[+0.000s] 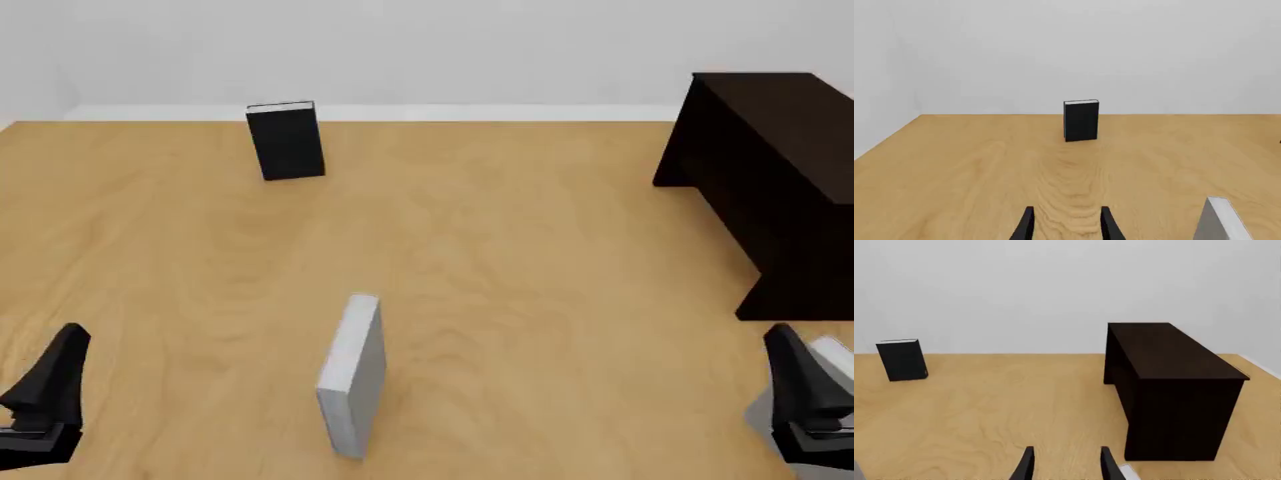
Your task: Pick up the book on the right and place it on the cabinet shelf.
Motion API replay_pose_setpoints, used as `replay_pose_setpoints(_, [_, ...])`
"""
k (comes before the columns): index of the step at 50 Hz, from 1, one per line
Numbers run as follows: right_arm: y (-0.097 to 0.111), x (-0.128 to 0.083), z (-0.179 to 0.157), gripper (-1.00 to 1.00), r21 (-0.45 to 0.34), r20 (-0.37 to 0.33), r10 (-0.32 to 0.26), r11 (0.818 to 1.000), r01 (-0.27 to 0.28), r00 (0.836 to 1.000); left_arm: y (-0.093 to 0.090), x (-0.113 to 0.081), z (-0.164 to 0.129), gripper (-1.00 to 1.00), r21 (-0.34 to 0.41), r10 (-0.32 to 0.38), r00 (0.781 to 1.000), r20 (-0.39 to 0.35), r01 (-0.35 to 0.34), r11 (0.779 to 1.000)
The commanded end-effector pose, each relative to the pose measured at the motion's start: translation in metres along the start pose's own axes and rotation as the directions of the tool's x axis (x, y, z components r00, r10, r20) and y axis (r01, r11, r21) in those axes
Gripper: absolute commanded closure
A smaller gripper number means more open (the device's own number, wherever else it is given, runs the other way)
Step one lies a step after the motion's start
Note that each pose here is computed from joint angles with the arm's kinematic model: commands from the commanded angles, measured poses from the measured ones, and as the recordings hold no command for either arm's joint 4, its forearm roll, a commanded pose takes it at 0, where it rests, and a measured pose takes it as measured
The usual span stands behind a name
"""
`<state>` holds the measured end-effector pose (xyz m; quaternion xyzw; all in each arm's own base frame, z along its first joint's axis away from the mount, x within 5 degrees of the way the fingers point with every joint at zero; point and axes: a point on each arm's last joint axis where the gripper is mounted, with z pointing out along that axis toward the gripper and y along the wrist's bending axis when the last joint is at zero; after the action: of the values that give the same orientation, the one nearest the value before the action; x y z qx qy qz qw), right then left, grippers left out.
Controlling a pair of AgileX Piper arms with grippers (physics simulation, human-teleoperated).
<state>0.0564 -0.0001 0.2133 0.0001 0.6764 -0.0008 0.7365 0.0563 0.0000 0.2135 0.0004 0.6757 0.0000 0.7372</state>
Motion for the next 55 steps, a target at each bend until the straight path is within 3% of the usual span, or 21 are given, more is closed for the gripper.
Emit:
replay_pose_setpoints(1, [-0.001,0.000,0.001,-1.00,0.013,-0.017,0.004,1.000,-0.003,1.000,0.000,-0.001,0.001,-1.00,0.000,0.002,1.000,-0.003,-0.002,1.000])
replay_pose_setpoints(10, [-0.001,-0.012,-0.001,-1.00,0.024,-0.008,-0.018,1.000,0.018,1.000,-0.001,-0.002,0.000,-1.00,0.013,0.002,1.000,-0.006,-0.002,1.000])
replay_pose_setpoints(13, [-0.002,-0.022,-0.003,-1.00,0.034,0.001,0.014,0.999,-0.014,1.000,-0.001,-0.002,0.000,-1.00,0.017,0.007,1.000,-0.004,-0.007,1.000])
replay_pose_setpoints(16, [-0.002,-0.033,-0.005,-1.00,0.039,0.003,-0.014,0.999,0.014,1.000,-0.001,-0.004,0.000,-1.00,0.012,0.007,1.000,-0.003,-0.007,1.000])
replay_pose_setpoints(18, [-0.003,-0.045,-0.007,-1.00,0.068,0.026,0.062,0.996,-0.063,0.998,-0.001,-0.004,0.000,-1.00,0.011,0.006,1.000,-0.003,-0.006,1.000])
replay_pose_setpoints(19, [-0.003,-0.049,-0.008,-1.00,0.065,0.028,0.057,0.996,-0.059,0.998,-0.001,-0.003,0.000,-1.00,0.012,0.007,1.000,-0.004,-0.007,1.000])
replay_pose_setpoints(23, [-0.002,-0.069,-0.014,-1.00,0.049,0.032,-0.036,0.998,0.034,0.999,0.000,-0.004,0.000,-1.00,0.008,0.008,1.000,-0.004,-0.008,1.000])
replay_pose_setpoints(25, [-0.002,-0.081,-0.017,-1.00,0.054,0.043,-0.025,0.998,0.022,0.999,-0.001,-0.004,0.000,-1.00,0.010,0.010,1.000,-0.003,-0.010,1.000])
replay_pose_setpoints(28, [-0.001,-0.098,-0.020,-1.00,0.045,0.050,-0.088,0.995,0.086,0.995,-0.001,-0.004,0.000,-1.00,0.011,0.008,1.000,-0.004,-0.008,1.000])
replay_pose_setpoints(30, [-0.001,-0.110,-0.021,-1.00,0.045,0.055,-0.076,0.996,0.074,0.996,-0.001,-0.005,0.000,-1.00,0.011,0.009,1.000,-0.003,-0.009,1.000])
replay_pose_setpoints(33, [-0.001,-0.127,-0.024,-1.00,0.031,0.063,-0.121,0.992,0.119,0.991,-0.001,-0.005,0.000,-1.00,0.010,0.009,1.000,-0.005,-0.009,1.000])
replay_pose_setpoints(34, [-0.001,-0.135,-0.025,-1.00,0.029,0.066,-0.100,0.995,0.098,0.993,-0.001,-0.004,0.000,-1.00,0.009,0.010,1.000,-0.006,-0.010,1.000])
replay_pose_setpoints(36, [0.000,-0.144,-0.024,-1.00,0.000,0.052,-0.137,0.991,0.137,0.989,0.000,-0.004,0.000,-1.00,0.009,0.010,1.000,-0.007,-0.010,1.000])
replay_pose_setpoints(40, [0.000,-0.173,-0.033,-1.00,0.007,0.086,-0.139,0.990,0.139,0.987,0.000,-0.005,0.000,-1.00,0.005,0.009,1.000,-0.005,-0.009,1.000])
replay_pose_setpoints(41, [0.000,-0.178,-0.030,-1.00,0.021,0.064,-0.172,0.985,0.171,0.983,0.000,-0.005,0.000,-1.00,0.004,0.008,1.000,-0.005,-0.008,1.000])
replay_pose_setpoints(46, [0.000,-0.193,-0.031,-1.00,0.015,0.053,-0.199,0.980,0.198,0.979,0.000,-0.006,0.000,-1.00,0.007,0.006,1.000,-0.006,-0.006,1.000])
replay_pose_setpoints(49, [0.000,-0.193,-0.027,-1.00,-0.001,0.016,-0.247,0.969,0.247,0.969,-0.001,-0.006,0.000,-1.00,0.010,0.004,1.000,-0.011,-0.004,1.000])
replay_pose_setpoints(55, [0.000,-0.205,-0.022,-1.00,-0.018,-0.051,-0.271,0.963,0.271,0.961,-0.001,-0.005,0.000,-1.00,0.010,0.004,1.000,-0.012,-0.004,1.000])
